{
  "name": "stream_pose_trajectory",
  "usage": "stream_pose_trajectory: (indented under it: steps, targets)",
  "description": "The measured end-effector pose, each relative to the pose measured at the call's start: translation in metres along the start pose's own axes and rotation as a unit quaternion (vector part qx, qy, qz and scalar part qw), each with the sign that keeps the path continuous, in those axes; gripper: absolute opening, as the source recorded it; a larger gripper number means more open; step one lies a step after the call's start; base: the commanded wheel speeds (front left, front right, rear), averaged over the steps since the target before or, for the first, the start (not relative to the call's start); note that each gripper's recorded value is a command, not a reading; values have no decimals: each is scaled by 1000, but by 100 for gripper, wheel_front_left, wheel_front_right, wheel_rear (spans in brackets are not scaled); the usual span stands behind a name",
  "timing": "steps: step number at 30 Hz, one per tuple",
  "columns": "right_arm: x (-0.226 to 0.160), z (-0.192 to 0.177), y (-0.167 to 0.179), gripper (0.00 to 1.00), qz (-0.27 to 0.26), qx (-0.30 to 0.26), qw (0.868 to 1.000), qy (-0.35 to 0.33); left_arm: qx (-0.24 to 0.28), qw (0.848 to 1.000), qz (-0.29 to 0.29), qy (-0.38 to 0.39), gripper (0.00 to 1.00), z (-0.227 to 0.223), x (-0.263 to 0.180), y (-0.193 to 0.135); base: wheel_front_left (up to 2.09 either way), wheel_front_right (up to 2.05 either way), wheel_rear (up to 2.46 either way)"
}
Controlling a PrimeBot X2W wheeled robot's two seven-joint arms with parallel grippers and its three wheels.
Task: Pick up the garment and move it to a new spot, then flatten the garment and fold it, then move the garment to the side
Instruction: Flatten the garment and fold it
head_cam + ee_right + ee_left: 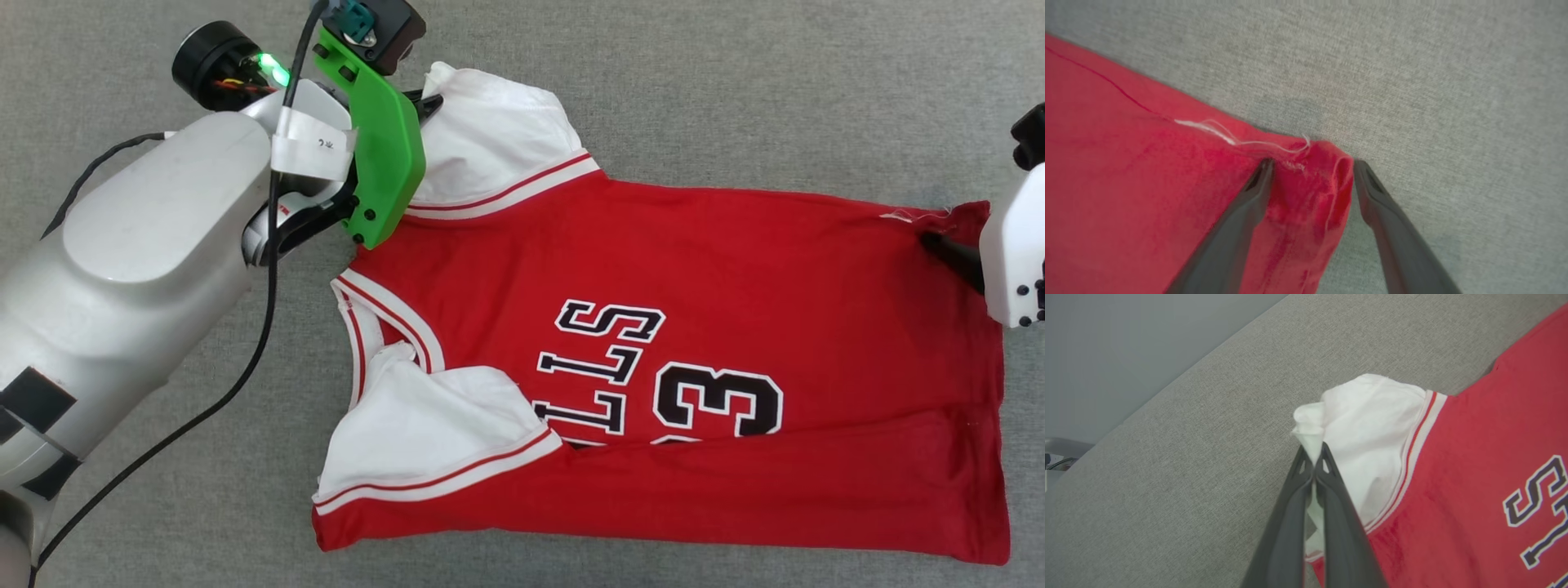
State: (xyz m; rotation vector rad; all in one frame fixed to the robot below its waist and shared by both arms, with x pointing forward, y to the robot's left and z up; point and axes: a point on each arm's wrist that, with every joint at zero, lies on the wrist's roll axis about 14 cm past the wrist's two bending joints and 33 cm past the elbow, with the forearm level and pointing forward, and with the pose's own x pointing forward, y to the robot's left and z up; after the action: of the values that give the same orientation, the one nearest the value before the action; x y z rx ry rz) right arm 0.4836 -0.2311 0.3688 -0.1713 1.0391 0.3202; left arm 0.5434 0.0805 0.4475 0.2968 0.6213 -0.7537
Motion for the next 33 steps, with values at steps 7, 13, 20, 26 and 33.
stream_pose_trajectory:
  steps: [7,13,20,26,33]
  targets:
    - [9,2,-4,0,-1,-9,1000,-22,-8,1000,3,-3,0,-6,2,2,0,0,0]
    - [-11,26,3,0,7,2,992,-126,-4,1000,12,-24,0,4,-12,-2,0,0,0]
    - [-49,15,18,0,17,7,981,-194,-5,999,12,-43,0,-7,-45,-24,0,0,0]
    - [-77,-15,30,0,23,21,975,-220,-21,999,10,-45,0,-33,-74,-56,0,0,0]
    - [-94,-59,49,0,36,53,974,-216,-54,998,16,-23,0,-82,-106,-91,0,0,0]
